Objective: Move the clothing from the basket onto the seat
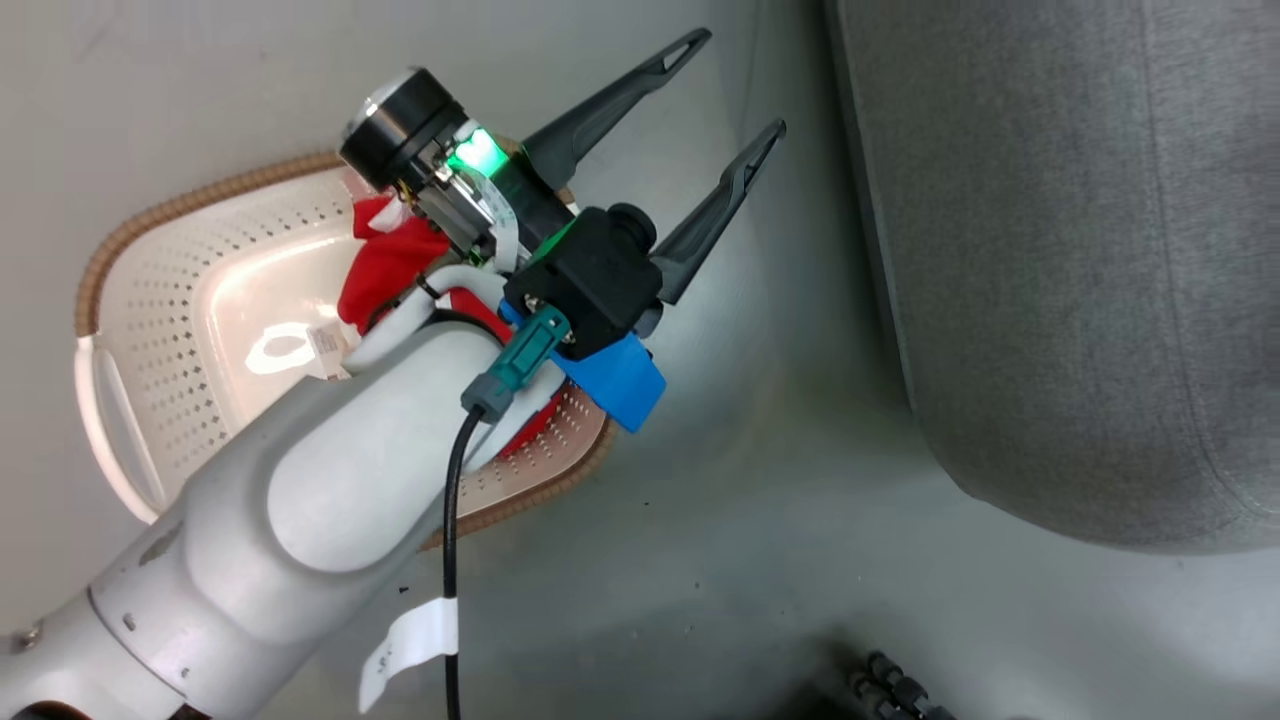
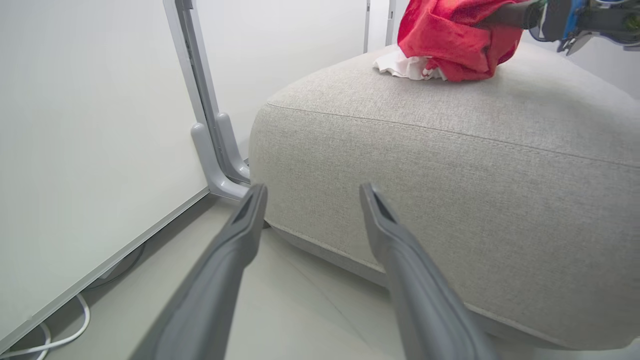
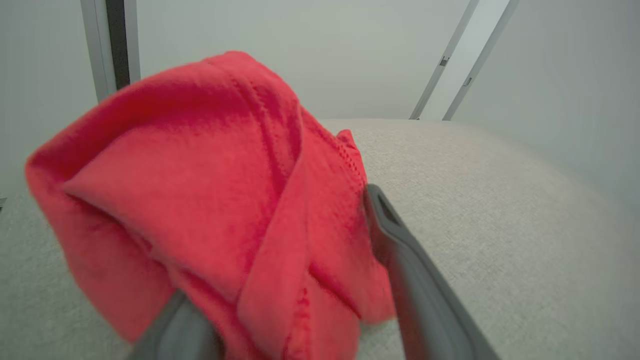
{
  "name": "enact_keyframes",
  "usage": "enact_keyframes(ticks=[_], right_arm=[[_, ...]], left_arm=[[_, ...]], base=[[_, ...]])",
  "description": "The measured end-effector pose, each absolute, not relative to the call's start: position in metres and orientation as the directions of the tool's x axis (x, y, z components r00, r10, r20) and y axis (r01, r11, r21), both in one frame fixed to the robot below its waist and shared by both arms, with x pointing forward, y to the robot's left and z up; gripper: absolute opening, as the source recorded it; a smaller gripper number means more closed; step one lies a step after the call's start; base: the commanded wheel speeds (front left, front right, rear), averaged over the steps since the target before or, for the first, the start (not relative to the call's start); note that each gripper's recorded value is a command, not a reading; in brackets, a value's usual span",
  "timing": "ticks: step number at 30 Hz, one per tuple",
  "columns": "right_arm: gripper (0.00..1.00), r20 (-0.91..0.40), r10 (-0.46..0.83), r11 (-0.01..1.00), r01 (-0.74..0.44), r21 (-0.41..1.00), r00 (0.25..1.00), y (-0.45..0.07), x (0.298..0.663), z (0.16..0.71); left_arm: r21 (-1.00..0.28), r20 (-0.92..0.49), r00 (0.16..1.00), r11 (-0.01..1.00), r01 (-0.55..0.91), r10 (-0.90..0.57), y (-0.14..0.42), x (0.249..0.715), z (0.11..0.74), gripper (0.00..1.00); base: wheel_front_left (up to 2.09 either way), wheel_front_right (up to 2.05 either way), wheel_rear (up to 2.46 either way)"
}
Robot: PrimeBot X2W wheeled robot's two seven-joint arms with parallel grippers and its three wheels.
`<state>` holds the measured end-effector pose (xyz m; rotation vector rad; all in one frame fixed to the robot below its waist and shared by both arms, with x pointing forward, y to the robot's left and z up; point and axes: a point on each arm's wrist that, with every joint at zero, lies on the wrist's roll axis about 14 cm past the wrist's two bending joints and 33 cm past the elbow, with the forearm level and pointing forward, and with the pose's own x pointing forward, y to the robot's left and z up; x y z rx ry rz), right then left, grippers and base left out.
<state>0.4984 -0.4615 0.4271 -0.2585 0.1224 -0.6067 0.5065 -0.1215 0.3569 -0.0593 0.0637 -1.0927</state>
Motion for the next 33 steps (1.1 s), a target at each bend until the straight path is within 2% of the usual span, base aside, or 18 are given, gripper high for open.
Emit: enact_keyframes(ticks=[4, 9, 13, 19, 24, 33], right_arm=[[1.00, -0.050, -0.559, 0.800, 0.523, -0.294, 0.828, -0.452, 0.473, 0.433], [1.00, -0.081, -0.571, 0.798, 0.530, -0.286, 0.817, -0.444, 0.425, 0.435], [1.00, -0.073, -0.547, 0.818, 0.514, -0.257, 0.834, -0.427, 0.405, 0.445], [1.00, 0.011, -0.429, 0.887, 0.424, -0.183, 0.903, -0.377, 0.409, 0.478], [1.00, 0.096, -0.292, 0.945, 0.303, -0.125, 0.952, -0.328, 0.421, 0.508], [1.00, 0.191, -0.035, 0.998, 0.045, -0.047, 0.981, -0.232, 0.442, 0.538]], left_arm=[[-0.078, 0.000, 0.472, 0.471, 0.879, -0.881, -0.122, 0.502, 0.376, 1.00], [-0.074, 0.021, 0.499, 0.496, 0.865, -0.866, -0.120, 0.495, 0.403, 1.00], [-0.077, 0.025, 0.552, 0.549, 0.832, -0.834, -0.110, 0.493, 0.423, 1.00], [-0.086, 0.077, 0.675, 0.669, 0.738, -0.734, -0.079, 0.499, 0.467, 1.00], [-0.093, 0.114, 0.782, 0.777, 0.622, -0.613, -0.034, 0.503, 0.495, 1.00], [-0.088, 0.155, 0.912, 0.914, 0.396, -0.380, 0.056, 0.491, 0.524, 1.00]], base=[[0.00, 0.00, 0.00], [0.00, 0.00, 0.00], [0.00, 0.00, 0.00], [0.00, 0.00, 0.00], [0.00, 0.00, 0.00], [0.00, 0.00, 0.00]])
